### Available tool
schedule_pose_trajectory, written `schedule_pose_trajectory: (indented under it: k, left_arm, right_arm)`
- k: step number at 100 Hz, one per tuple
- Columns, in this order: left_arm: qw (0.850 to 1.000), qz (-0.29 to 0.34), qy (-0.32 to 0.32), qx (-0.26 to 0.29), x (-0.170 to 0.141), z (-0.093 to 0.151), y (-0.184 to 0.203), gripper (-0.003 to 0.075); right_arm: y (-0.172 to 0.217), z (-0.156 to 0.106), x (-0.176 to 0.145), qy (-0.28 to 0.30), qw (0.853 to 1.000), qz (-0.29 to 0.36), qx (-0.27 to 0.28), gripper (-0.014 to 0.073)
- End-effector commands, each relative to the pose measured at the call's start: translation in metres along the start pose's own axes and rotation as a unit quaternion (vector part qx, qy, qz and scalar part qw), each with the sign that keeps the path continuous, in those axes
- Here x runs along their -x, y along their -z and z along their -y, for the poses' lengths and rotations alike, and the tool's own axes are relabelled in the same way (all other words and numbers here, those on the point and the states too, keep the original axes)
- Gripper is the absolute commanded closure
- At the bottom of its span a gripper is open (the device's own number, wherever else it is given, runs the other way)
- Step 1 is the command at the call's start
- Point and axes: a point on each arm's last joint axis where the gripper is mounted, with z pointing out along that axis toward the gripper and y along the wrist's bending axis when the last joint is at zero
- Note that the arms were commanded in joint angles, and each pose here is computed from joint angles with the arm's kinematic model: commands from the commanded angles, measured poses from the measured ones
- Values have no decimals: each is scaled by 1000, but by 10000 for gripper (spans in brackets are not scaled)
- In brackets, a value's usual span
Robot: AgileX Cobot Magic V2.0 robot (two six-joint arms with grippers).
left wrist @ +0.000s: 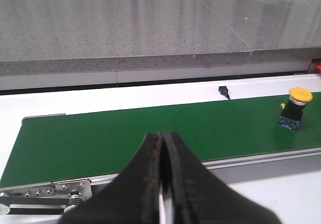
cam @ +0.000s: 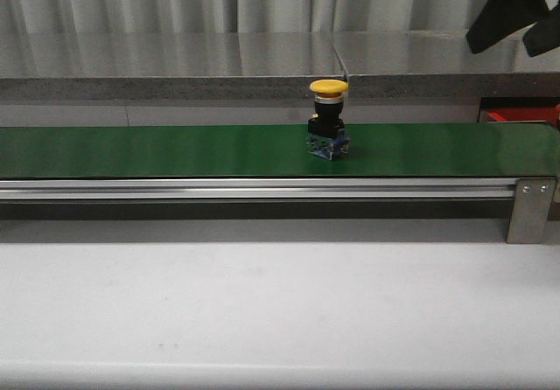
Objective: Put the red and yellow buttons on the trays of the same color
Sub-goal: 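Move the right gripper back over the belt and grasp the yellow button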
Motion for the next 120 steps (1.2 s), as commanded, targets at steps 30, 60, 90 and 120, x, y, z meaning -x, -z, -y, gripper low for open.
schedule_pose_trajectory:
  k: [30, 60, 90, 120]
  left_arm:
    - [999, 43, 10, 2, 13, 0, 2, 741]
    - [999, 43, 10, 2, 13, 0, 2, 741]
    - [999, 43, 10, 2, 13, 0, 2, 741]
    - [999, 43, 10, 2, 13, 0, 2, 741]
  right_arm:
    - [-10, -44, 29, 103, 991, -2, 84, 65]
    - [-50, -42, 35, 143, 985, -23, 98, 65]
    - [-80, -34, 38, 151, 984, -24, 88, 90]
    - [-85, -31, 39, 144, 987, -14, 75, 656]
